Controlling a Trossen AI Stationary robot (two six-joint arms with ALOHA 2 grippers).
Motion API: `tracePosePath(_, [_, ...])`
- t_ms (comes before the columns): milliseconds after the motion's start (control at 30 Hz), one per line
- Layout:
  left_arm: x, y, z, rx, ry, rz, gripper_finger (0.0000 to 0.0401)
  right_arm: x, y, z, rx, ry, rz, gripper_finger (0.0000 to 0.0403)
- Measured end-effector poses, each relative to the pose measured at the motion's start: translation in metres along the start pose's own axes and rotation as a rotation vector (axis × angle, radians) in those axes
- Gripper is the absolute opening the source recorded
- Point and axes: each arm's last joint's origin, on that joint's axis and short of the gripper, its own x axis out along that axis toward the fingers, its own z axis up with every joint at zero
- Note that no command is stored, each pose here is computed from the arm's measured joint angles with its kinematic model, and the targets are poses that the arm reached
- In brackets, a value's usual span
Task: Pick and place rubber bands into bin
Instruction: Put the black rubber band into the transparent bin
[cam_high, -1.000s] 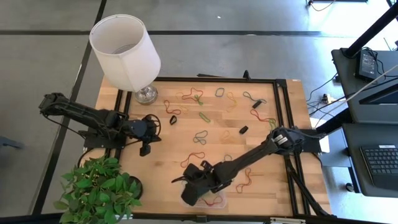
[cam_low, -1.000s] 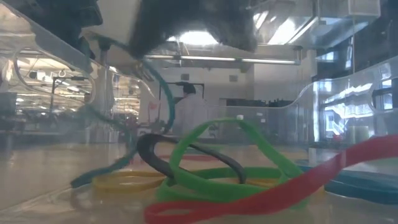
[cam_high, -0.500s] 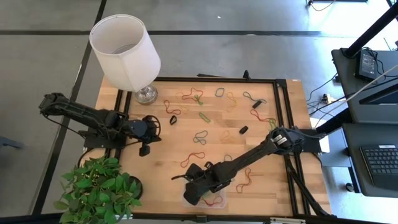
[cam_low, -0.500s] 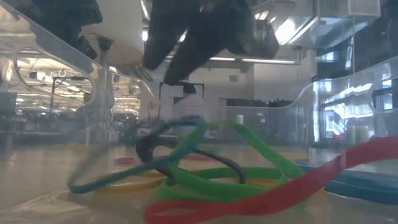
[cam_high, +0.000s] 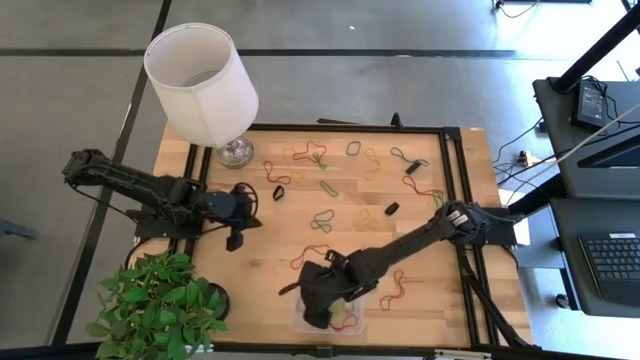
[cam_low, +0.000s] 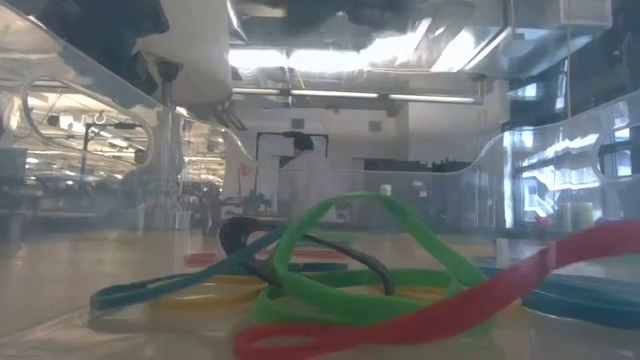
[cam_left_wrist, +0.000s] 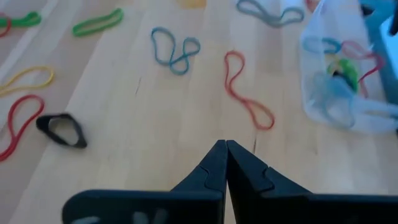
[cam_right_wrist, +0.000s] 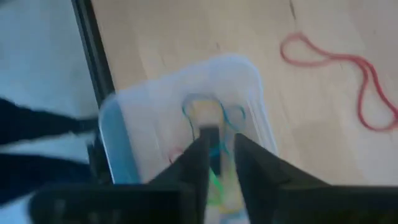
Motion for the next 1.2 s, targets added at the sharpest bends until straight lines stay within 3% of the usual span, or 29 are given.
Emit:
tracePosePath(133, [0.0, -0.002, 0.006, 0.0, -0.064, -0.019, 0.0006, -0.004, -0.012, 0.0, -0.109, 0.065, -0.053, 0.001])
tracePosePath(300, [0.002, -0.003, 0.008, 0.061, -0.087, 0.01, 0.0006, -0.012, -0.031, -0.007, -0.221, 0.186, -0.179, 0.001])
tracePosePath(433, [0.009, -0.003, 0.007, 0.09, -0.061, 0.038, 0.0002, -0.054, -0.066, -0.021, -0.271, 0.198, -0.284, 0.0005])
tracePosePath(700, [0.033, -0.008, 0.017, 0.08, -0.026, 0.116, 0.0002, -0.091, -0.151, -0.084, -0.211, -0.023, -0.15, 0.0004])
tracePosePath(900, [0.049, -0.011, 0.044, -0.015, -0.026, 0.171, 0.0003, -0.098, -0.204, -0.132, -0.165, -0.055, -0.165, 0.0017])
tracePosePath(1100, [0.06, -0.007, 0.072, -0.074, -0.017, 0.221, 0.0003, -0.091, -0.232, -0.161, -0.033, -0.067, -0.174, 0.0017])
tracePosePath(1200, [0.064, -0.003, 0.086, -0.097, -0.031, 0.238, 0.0003, -0.087, -0.238, -0.167, -0.059, -0.102, -0.145, 0.0006])
